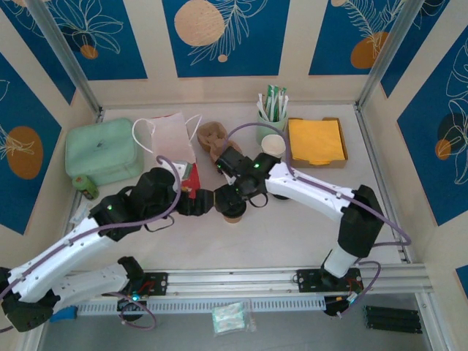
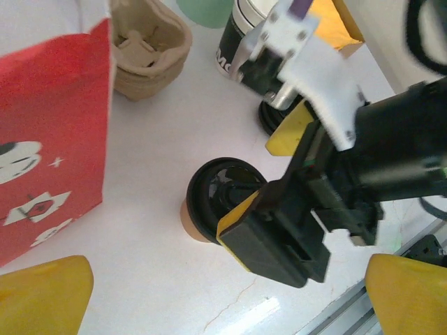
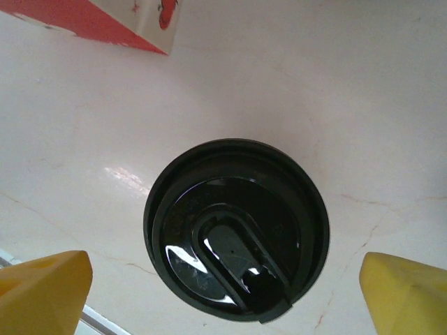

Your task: Pack the takeout coffee

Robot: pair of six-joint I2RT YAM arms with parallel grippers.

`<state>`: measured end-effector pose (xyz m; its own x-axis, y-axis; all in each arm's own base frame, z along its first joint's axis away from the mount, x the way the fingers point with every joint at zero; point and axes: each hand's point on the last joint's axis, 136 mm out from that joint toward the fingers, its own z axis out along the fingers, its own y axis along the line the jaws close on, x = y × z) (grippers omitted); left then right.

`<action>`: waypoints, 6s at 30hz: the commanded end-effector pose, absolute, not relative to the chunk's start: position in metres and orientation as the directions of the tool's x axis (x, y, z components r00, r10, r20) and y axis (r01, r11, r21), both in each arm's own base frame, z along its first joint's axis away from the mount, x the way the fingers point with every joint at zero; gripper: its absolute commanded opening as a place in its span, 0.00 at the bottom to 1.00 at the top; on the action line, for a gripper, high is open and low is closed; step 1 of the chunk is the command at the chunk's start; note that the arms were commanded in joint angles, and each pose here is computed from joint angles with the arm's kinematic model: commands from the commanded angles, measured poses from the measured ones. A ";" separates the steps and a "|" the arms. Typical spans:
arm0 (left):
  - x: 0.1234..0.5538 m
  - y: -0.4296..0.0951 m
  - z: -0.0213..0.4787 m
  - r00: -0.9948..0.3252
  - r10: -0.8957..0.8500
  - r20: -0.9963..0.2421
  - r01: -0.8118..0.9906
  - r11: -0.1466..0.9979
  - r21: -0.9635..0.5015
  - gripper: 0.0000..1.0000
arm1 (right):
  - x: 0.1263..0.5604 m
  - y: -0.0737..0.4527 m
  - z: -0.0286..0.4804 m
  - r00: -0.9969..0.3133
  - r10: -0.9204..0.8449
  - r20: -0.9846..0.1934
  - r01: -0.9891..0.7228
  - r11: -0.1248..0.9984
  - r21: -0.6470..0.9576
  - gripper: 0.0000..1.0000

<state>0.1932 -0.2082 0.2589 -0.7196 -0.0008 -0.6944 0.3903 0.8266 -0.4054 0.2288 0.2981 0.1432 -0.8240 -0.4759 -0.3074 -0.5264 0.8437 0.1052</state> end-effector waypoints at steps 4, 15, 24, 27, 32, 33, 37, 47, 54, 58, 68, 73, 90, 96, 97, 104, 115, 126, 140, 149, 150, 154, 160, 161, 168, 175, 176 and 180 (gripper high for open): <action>0.191 -0.184 0.260 -0.703 -0.027 -0.711 0.342 0.863 -0.372 0.99 | 0.227 0.294 0.136 -0.816 -0.516 -0.259 -0.544 0.838 0.044 1.00; 0.189 -0.177 0.258 -0.697 -0.040 -0.716 0.329 0.869 -0.368 0.99 | 0.223 0.299 0.115 -0.826 -0.524 -0.209 -0.546 0.836 0.062 0.89; 0.191 -0.178 0.255 -0.699 -0.040 -0.714 0.327 0.870 -0.369 1.00 | 0.219 0.297 0.102 -0.838 -0.515 -0.182 -0.533 0.843 0.068 0.81; 0.190 -0.178 0.255 -0.700 -0.041 -0.713 0.327 0.869 -0.371 1.00 | 0.218 0.296 0.100 -0.840 -0.512 -0.178 -0.529 0.846 0.067 0.77; 0.191 -0.179 0.256 -0.700 -0.044 -0.713 0.328 0.867 -0.375 0.99 | 0.219 0.292 0.107 -0.843 -0.498 -0.203 -0.518 0.853 0.057 0.67; 0.191 -0.179 0.256 -0.700 -0.044 -0.713 0.328 0.867 -0.376 0.99 | 0.221 0.290 0.110 -0.844 -0.492 -0.214 -0.513 0.856 0.054 0.66; 0.191 -0.181 0.256 -0.701 -0.041 -0.712 0.331 0.866 -0.375 0.99 | 0.225 0.285 0.124 -0.847 -0.467 -0.254 -0.496 0.866 0.061 0.66; 0.193 -0.184 0.257 -0.703 -0.037 -0.710 0.336 0.863 -0.377 1.00 | 0.234 0.261 0.155 -0.859 -0.394 -0.328 -0.440 0.895 0.078 0.64; 0.193 -0.189 0.260 -0.704 -0.029 -0.709 0.352 0.854 -0.384 0.99 | 0.257 0.202 0.195 -0.881 -0.244 -0.406 -0.301 0.950 0.082 0.64; 0.193 -0.193 0.264 -0.704 -0.020 -0.710 0.367 0.845 -0.388 0.99 | 0.272 0.146 0.214 -0.890 -0.095 -0.446 -0.151 0.985 0.090 0.64; 0.191 -0.205 0.268 -0.716 -0.004 -0.698 0.397 0.820 -0.413 0.99 | 0.294 0.017 0.202 -0.844 0.305 -0.441 0.288 0.952 0.107 0.64; 0.188 -0.205 0.272 -0.719 -0.011 -0.695 0.400 0.811 -0.427 0.99 | 0.294 -0.011 0.174 -0.816 0.416 -0.401 0.398 0.908 0.132 0.64; 0.189 -0.197 0.299 -0.681 -0.016 -0.732 0.414 0.816 -0.403 0.99 | 0.291 -0.010 0.104 -0.853 0.448 -0.267 0.435 0.894 0.110 0.70; 0.192 -0.200 0.306 -0.675 -0.005 -0.738 0.422 0.818 -0.391 0.99 | 0.292 -0.005 0.111 -0.854 0.436 -0.284 0.418 0.900 0.124 0.86; 0.193 -0.200 0.307 -0.673 -0.003 -0.740 0.423 0.819 -0.388 0.99 | 0.293 -0.005 0.113 -0.853 0.435 -0.287 0.416 0.900 0.127 0.87; 0.196 -0.199 0.312 -0.668 0.000 -0.744 0.418 0.828 -0.375 1.00 | 0.296 -0.001 0.135 -0.848 0.415 -0.328 0.389 0.910 0.145 0.95; 0.201 -0.200 0.323 -0.654 0.014 -0.757 0.419 0.840 -0.346 0.99 | 0.303 0.005 0.182 -0.809 0.416 -0.416 0.354 0.909 0.222 0.97; 0.238 -0.193 0.393 -0.493 0.154 -0.856 0.443 0.891 -0.095 0.99 | 0.269 0.147 0.252 -0.877 0.183 -0.444 -0.071 0.865 0.496 0.91; 0.287 -0.187 0.334 -0.592 0.391 -0.705 0.481 0.873 0.080 0.99 | 0.219 0.219 0.210 -0.925 0.014 -0.380 -0.199 0.834 0.514 0.93; 0.287 -0.201 0.288 -0.650 0.482 -0.588 0.557 0.828 0.062 1.00 | 0.217 0.199 0.207 -0.924 0.050 -0.379 -0.166 0.840 0.516 0.95; 0.286 -0.202 0.285 -0.654 0.484 -0.581 0.562 0.825 0.054 1.00 | 0.218 0.197 0.207 -0.924 0.059 -0.377 -0.159 0.838 0.522 0.95; 0.282 -0.207 0.275 -0.678 0.483 -0.553 0.570 0.821 0.018 0.99 | 0.221 0.192 0.207 -0.925 0.075 -0.371 -0.147 0.832 0.536 0.95; 0.273 -0.208 0.257 -0.716 0.475 -0.511 0.566 0.824 -0.027 0.99 | 0.223 0.185 0.203 -0.928 0.088 -0.362 -0.130 0.833 0.537 0.95; 0.271 -0.208 0.253 -0.723 0.474 -0.503 0.565 0.824 -0.034 0.99 | 0.223 0.184 0.203 -0.928 0.090 -0.362 -0.129 0.832 0.539 0.95; 0.254 -0.219 0.245 -0.767 0.450 -0.458 0.566 0.811 -0.151 0.99 | 0.222 0.182 0.205 -0.927 0.093 -0.364 -0.131 0.828 0.545 0.95; 0.228 -0.247 0.267 -0.793 0.370 -0.484 0.566 0.741 -0.361 1.00 | 0.222 0.183 0.207 -0.928 0.099 -0.360 -0.128 0.822 0.555 0.95; 0.224 -0.249 0.269 -0.797 0.360 -0.485 0.564 0.732 -0.383 1.00 | 0.222 0.183 0.209 -0.928 0.102 -0.359 -0.127 0.819 0.560 0.95; 0.212 -0.258 0.277 -0.800 0.333 -0.499 0.565 0.696 -0.442 1.00 | 0.224 0.188 0.214 -0.928 0.104 -0.358 -0.132 0.806 0.576 0.95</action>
<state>0.2271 -0.2451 0.2621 -0.7904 0.3703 -0.4880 0.5640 0.7509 -0.3436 0.2270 0.1832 0.2050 -0.9269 0.1090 -0.3590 -0.1136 0.8305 0.5453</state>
